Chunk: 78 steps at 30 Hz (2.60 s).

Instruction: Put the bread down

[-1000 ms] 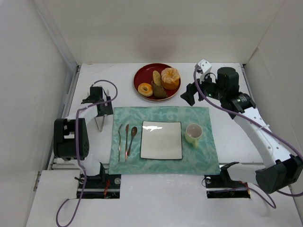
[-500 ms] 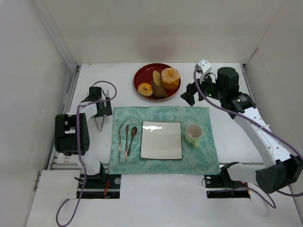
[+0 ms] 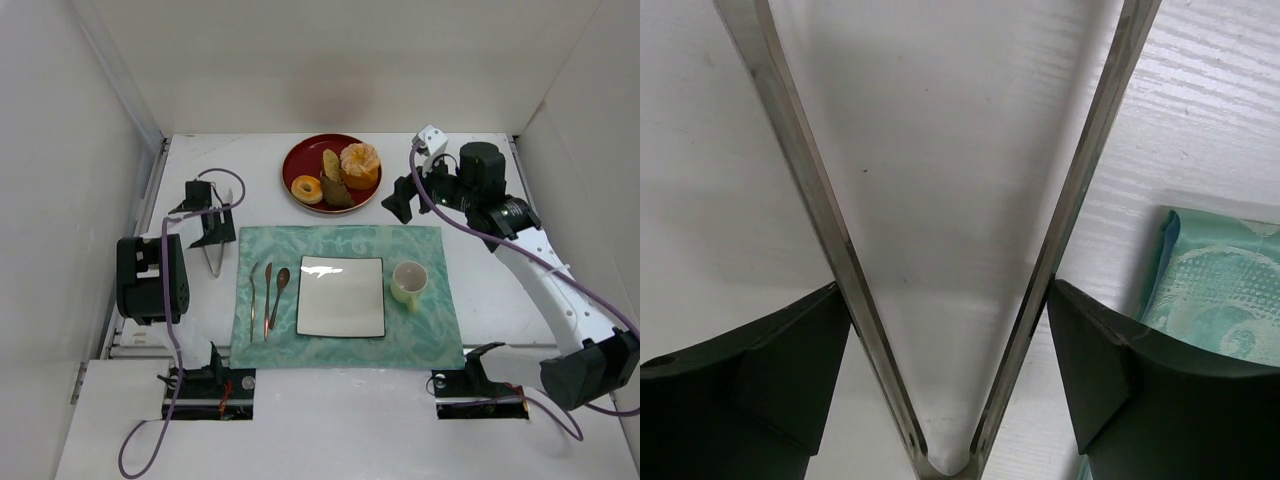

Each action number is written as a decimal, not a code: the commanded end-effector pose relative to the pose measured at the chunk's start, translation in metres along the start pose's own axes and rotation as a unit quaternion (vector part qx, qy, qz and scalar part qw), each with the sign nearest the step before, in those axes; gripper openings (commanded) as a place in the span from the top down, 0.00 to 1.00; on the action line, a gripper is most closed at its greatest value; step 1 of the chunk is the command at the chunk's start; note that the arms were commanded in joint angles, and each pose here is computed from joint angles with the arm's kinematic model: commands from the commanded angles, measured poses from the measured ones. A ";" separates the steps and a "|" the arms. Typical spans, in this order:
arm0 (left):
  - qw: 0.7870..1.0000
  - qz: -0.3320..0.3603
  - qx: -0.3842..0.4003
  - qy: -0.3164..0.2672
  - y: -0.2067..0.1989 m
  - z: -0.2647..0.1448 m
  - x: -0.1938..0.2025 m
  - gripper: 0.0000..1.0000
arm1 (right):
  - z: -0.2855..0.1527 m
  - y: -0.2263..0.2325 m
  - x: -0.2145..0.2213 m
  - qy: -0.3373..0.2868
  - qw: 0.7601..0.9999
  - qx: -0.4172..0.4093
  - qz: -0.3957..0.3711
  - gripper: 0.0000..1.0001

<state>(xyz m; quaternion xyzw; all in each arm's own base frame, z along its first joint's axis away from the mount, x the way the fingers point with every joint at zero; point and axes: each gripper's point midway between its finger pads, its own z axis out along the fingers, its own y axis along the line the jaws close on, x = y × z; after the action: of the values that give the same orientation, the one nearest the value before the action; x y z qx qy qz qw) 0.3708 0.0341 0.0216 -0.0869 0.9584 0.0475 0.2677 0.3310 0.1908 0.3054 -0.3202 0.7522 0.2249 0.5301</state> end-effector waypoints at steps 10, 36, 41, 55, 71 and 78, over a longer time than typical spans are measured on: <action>0.999 0.008 0.026 0.036 -0.005 0.006 0.013 0.47 | -0.011 0.003 -0.020 -0.033 0.999 0.004 -0.015 0.00; 0.958 0.032 0.201 -0.201 -0.094 -0.197 -0.116 0.52 | -0.007 0.001 -0.013 -0.024 1.000 0.007 -0.011 0.00; 0.938 0.066 0.280 -0.195 -0.151 -0.227 -0.119 0.52 | -0.007 0.001 -0.013 -0.024 1.000 0.007 -0.011 0.00; 0.927 0.133 0.325 -0.133 -0.251 -0.210 -0.098 0.52 | -0.010 -0.002 -0.017 -0.031 0.999 0.017 -0.015 0.00; 0.945 0.158 0.263 -0.116 -0.245 -0.190 -0.086 0.52 | -0.007 -0.002 -0.015 -0.027 0.999 0.016 -0.013 0.00; 0.949 0.168 0.246 -0.100 -0.249 -0.183 -0.079 0.52 | -0.007 -0.002 -0.015 -0.027 0.999 0.016 -0.013 0.00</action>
<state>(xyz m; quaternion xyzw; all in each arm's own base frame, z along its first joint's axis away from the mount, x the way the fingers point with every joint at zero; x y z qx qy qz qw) 0.3871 -0.2185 0.1910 0.1406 0.9168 -0.1465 0.3439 0.3315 0.1864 0.3096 -0.3139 0.7522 0.2141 0.5384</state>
